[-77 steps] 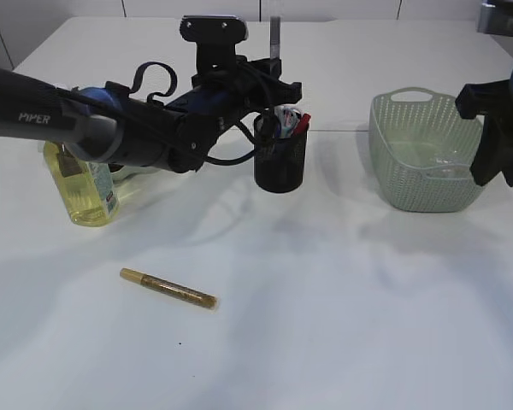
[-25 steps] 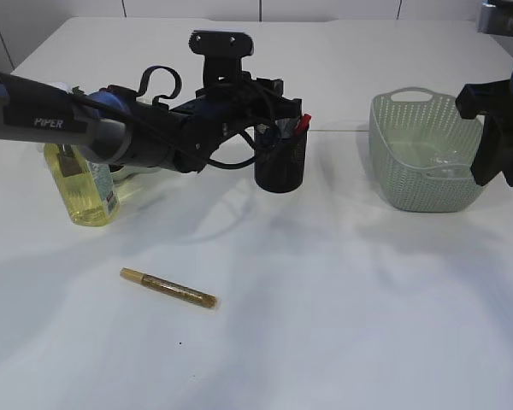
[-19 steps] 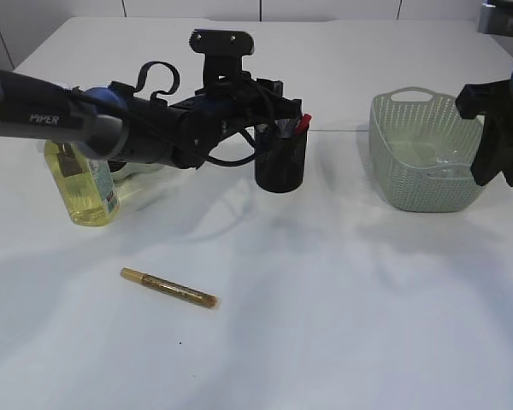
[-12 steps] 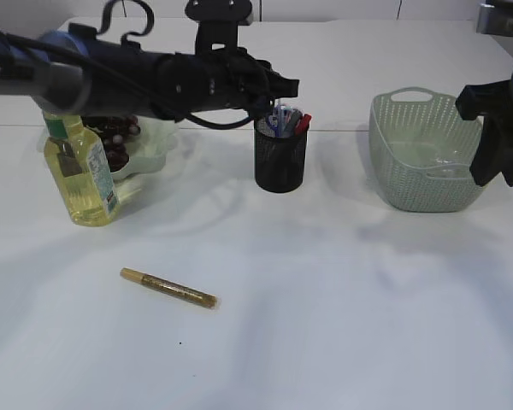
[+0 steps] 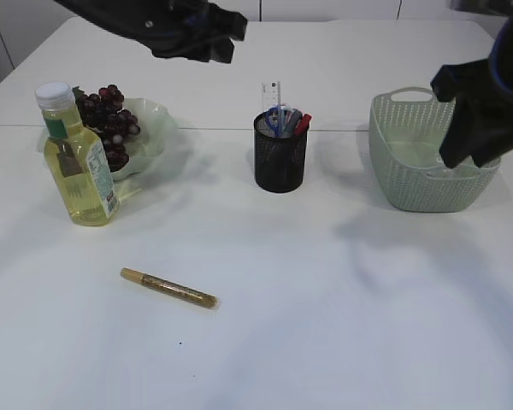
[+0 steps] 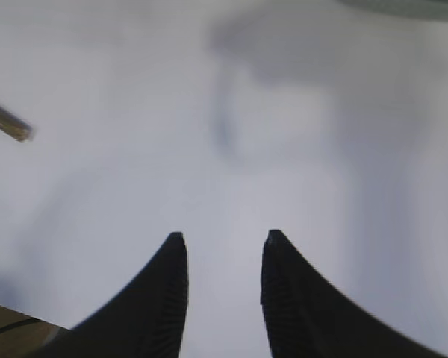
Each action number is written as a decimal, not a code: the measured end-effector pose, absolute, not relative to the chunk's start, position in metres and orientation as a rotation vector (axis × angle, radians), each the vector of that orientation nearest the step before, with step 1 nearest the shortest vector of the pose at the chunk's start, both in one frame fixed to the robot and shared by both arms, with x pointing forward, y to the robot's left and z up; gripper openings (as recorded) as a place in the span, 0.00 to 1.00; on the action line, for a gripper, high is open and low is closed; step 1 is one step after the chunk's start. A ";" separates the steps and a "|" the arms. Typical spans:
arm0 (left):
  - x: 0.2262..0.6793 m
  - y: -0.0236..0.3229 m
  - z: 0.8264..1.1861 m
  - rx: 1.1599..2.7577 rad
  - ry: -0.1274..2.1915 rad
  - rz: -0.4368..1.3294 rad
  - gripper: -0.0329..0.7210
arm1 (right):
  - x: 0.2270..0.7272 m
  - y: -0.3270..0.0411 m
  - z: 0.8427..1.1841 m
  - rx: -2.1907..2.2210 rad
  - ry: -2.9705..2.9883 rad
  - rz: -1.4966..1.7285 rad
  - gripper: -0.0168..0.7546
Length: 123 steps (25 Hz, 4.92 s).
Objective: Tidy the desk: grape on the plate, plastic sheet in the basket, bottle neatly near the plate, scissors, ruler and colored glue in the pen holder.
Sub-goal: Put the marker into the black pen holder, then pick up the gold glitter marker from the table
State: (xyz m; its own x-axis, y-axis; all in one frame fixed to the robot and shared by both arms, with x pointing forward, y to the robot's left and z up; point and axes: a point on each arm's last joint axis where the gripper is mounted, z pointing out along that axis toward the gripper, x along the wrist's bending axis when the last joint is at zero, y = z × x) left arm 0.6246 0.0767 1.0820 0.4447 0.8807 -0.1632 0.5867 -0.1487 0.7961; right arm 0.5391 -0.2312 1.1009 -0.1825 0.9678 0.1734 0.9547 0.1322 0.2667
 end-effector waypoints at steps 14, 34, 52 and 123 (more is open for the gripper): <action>0.539 0.156 1.188 1.933 1.396 0.563 0.55 | 0.555 -0.125 1.133 1.521 2.574 0.674 0.39; 0.512 0.240 1.202 1.896 1.821 0.573 0.48 | 0.595 -0.035 1.025 1.314 2.898 0.453 0.39; 0.517 0.269 1.202 1.848 1.900 0.613 0.45 | 0.581 0.063 0.950 0.807 3.142 0.443 0.39; 0.516 0.269 1.202 1.869 1.887 0.622 0.41 | 0.599 0.060 0.903 0.612 3.094 0.223 0.38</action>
State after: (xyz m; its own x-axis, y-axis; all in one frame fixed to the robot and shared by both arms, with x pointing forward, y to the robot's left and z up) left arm 0.5163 0.2690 1.2020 -0.0164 0.9996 0.0214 0.8164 0.0010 0.5775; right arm 0.5994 0.0596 0.9028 -0.9250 0.3771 0.0474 0.3800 0.9153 0.1338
